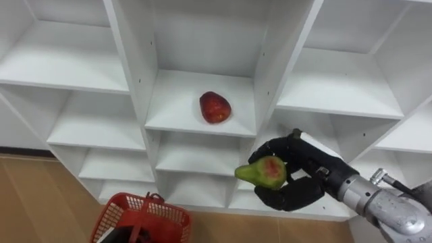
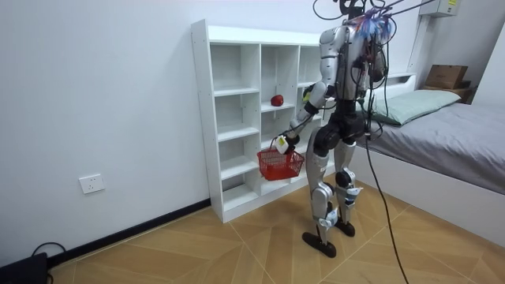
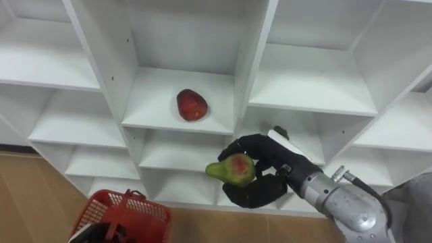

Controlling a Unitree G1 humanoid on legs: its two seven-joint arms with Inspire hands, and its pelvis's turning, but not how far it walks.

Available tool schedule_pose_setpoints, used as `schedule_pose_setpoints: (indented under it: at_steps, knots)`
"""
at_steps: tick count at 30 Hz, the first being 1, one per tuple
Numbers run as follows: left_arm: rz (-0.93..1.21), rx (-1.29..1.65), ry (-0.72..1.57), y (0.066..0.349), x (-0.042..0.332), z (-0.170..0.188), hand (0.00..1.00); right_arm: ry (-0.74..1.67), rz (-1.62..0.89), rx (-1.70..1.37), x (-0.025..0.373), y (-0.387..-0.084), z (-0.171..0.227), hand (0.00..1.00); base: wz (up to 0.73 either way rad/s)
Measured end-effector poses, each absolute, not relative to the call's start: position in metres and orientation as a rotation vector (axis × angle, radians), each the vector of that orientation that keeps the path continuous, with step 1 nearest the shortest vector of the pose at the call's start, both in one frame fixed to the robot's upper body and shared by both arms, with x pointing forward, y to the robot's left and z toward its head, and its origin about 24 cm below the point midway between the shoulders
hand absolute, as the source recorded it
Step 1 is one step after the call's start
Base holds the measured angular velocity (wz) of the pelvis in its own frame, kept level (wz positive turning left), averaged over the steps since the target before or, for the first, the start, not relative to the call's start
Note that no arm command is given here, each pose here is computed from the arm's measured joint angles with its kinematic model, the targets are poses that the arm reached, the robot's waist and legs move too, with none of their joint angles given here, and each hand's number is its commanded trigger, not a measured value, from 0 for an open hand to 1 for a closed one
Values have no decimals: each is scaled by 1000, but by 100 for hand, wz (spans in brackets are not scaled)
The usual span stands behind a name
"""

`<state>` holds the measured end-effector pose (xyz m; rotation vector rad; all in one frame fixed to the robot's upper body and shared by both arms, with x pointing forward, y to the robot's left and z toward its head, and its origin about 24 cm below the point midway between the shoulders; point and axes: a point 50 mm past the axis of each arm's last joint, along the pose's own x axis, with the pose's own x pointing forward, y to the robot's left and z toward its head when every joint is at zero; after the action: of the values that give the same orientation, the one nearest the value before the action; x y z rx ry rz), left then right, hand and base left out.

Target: Collect fruits from the closet

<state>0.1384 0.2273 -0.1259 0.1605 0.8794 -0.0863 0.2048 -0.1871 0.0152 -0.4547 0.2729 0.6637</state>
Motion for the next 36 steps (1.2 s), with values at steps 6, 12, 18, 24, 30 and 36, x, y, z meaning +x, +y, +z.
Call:
schedule_pose_setpoints:
  at_steps: [6,12,18,24,30,36]
  knots:
    - [-145,119,778,213,171,-113,100,332,657,-419,209,-181,-3,100,-3]
    - [-209,92,718,198,184,-106,100,371,614,-416,218,-182,-15,100,2]
    - [-253,56,634,189,196,-93,100,331,597,-413,226,-178,-12,100,1]
    - [-347,35,585,172,201,-85,100,316,580,-406,232,-176,-11,100,5]
    - [-463,19,529,156,204,-75,100,353,564,-413,238,-174,-22,100,2]
    - [-568,-17,528,143,202,-74,100,386,592,-431,239,-165,-31,100,-1]
